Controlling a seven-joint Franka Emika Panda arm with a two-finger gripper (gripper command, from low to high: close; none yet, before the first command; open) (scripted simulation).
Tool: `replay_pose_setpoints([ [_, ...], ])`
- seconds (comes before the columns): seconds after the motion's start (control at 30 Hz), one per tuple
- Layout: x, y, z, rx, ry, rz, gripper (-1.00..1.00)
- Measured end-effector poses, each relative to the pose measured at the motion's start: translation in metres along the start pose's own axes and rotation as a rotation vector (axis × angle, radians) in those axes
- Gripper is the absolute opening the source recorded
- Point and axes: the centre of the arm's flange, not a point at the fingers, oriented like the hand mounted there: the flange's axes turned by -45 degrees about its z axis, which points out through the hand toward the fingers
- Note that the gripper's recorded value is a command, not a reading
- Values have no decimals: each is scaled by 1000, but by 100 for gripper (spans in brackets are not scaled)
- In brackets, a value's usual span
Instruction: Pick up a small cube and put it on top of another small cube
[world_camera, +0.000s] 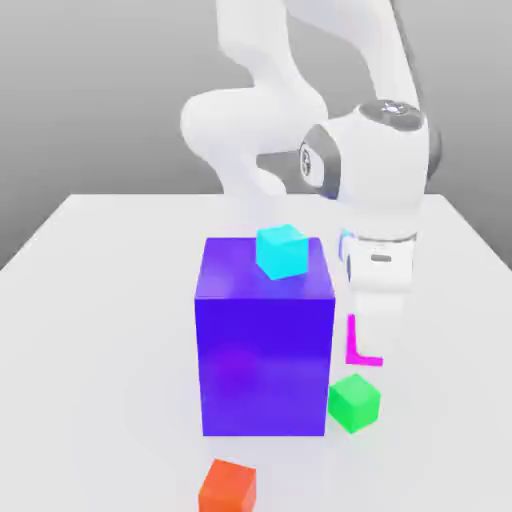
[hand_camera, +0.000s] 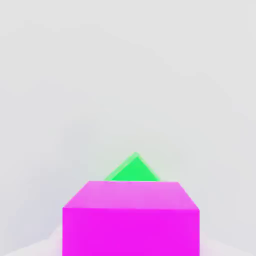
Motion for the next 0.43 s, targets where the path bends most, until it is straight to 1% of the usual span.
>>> replay_pose_setpoints([
  [0.23,3,-2,29,34,17,-2,-100],
  [0.43,-2,1,46,14,0,5,-100],
])
